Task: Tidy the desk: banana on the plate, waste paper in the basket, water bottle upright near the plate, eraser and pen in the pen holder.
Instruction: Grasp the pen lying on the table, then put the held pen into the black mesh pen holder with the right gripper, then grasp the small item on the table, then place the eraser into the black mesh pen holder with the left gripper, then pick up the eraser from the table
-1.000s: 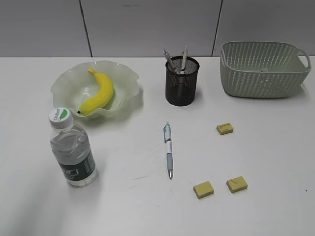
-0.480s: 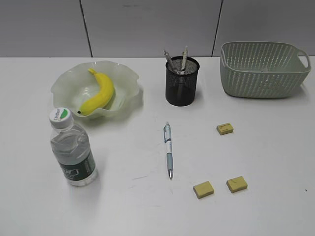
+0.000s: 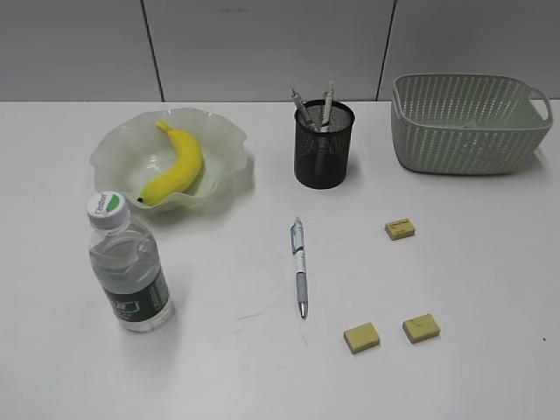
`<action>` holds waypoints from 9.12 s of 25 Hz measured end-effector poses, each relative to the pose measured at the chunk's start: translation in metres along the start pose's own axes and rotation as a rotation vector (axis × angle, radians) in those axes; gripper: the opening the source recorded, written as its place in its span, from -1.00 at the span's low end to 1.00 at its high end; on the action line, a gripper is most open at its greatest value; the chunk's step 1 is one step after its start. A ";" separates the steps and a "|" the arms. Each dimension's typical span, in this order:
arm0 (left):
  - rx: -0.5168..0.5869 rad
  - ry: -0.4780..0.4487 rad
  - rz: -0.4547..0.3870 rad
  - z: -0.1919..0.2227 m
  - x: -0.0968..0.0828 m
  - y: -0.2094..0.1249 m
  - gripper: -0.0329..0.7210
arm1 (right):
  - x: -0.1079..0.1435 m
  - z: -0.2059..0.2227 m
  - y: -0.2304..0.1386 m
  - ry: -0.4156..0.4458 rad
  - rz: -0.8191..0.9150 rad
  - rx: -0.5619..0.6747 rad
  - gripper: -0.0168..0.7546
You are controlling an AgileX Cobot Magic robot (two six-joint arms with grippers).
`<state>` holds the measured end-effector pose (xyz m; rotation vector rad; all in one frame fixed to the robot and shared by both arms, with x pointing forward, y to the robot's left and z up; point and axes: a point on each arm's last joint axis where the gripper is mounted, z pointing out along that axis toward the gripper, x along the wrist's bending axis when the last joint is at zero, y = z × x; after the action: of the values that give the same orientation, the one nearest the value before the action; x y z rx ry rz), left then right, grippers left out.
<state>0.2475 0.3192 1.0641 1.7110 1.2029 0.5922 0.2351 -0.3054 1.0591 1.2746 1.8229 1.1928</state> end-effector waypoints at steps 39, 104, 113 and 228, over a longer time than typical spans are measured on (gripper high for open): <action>-0.098 0.383 -0.192 -0.014 -0.003 -0.008 0.05 | 0.140 0.467 0.009 0.041 0.076 0.978 0.26; 0.034 0.390 -0.125 0.006 0.000 0.004 -0.29 | 0.001 0.123 0.086 -0.106 0.001 0.518 -0.02; 0.027 0.180 0.071 0.055 -0.012 0.060 -0.28 | -0.004 0.004 0.024 -0.089 0.050 0.149 -0.04; 0.148 -0.237 0.330 0.289 -0.109 0.161 -0.30 | -0.004 0.000 -0.003 -0.069 0.053 0.012 -0.29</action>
<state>0.5061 0.0867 1.0892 2.0621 0.8203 0.4859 0.2353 -0.3091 1.0564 1.3620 1.7595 1.1533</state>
